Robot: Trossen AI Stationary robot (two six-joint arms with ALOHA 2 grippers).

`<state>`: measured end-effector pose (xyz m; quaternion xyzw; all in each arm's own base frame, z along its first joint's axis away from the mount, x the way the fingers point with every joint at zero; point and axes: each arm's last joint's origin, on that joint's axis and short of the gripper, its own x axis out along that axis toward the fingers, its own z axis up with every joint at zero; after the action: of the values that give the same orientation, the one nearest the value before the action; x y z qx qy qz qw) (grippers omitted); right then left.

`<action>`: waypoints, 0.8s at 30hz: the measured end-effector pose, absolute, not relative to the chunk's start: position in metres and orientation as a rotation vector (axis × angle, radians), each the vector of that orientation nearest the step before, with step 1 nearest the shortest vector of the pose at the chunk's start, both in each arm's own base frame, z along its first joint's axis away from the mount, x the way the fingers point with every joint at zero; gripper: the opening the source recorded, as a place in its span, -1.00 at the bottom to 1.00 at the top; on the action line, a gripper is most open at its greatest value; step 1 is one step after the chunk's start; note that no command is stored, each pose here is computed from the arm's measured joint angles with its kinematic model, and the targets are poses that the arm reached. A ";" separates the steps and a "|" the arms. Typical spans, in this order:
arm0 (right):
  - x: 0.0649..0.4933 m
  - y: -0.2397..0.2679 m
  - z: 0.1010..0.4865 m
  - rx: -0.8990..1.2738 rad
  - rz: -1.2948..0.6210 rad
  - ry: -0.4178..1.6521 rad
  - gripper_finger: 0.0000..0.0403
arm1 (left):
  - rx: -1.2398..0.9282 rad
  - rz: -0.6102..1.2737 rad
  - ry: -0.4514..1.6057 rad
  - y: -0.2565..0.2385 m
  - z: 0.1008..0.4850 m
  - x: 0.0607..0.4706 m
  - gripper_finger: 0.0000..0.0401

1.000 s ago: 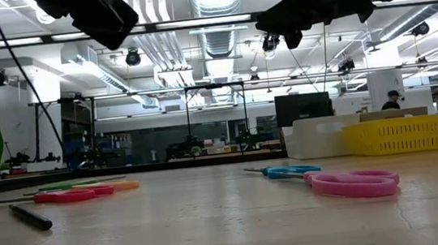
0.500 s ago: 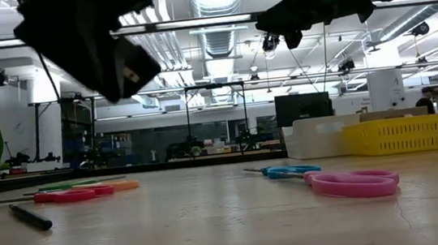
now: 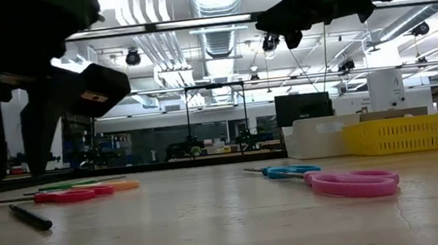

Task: Pick & Place Paint Supplies
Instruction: Put the black paint brush into the white bin

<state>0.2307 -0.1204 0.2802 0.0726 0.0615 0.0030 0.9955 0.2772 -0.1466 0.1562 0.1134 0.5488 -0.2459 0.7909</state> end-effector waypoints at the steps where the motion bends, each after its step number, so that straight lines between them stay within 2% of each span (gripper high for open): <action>1: 0.231 -0.120 0.280 0.145 0.006 0.123 -0.51 | 0.249 -0.531 1.177 -0.148 0.155 0.276 -0.52; 20: 0.231 -0.120 0.280 0.146 0.006 0.124 -0.51 | 0.249 -0.525 1.161 -0.138 0.123 0.257 -0.52; 24: 0.231 -0.120 0.280 0.146 0.006 0.124 -0.51 | 0.254 -0.524 1.148 -0.137 0.120 0.256 -0.64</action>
<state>0.2306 -0.1203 0.2798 0.0729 0.0620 0.0031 0.9954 0.2560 -0.1371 0.1203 0.1184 0.5351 -0.2441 0.8000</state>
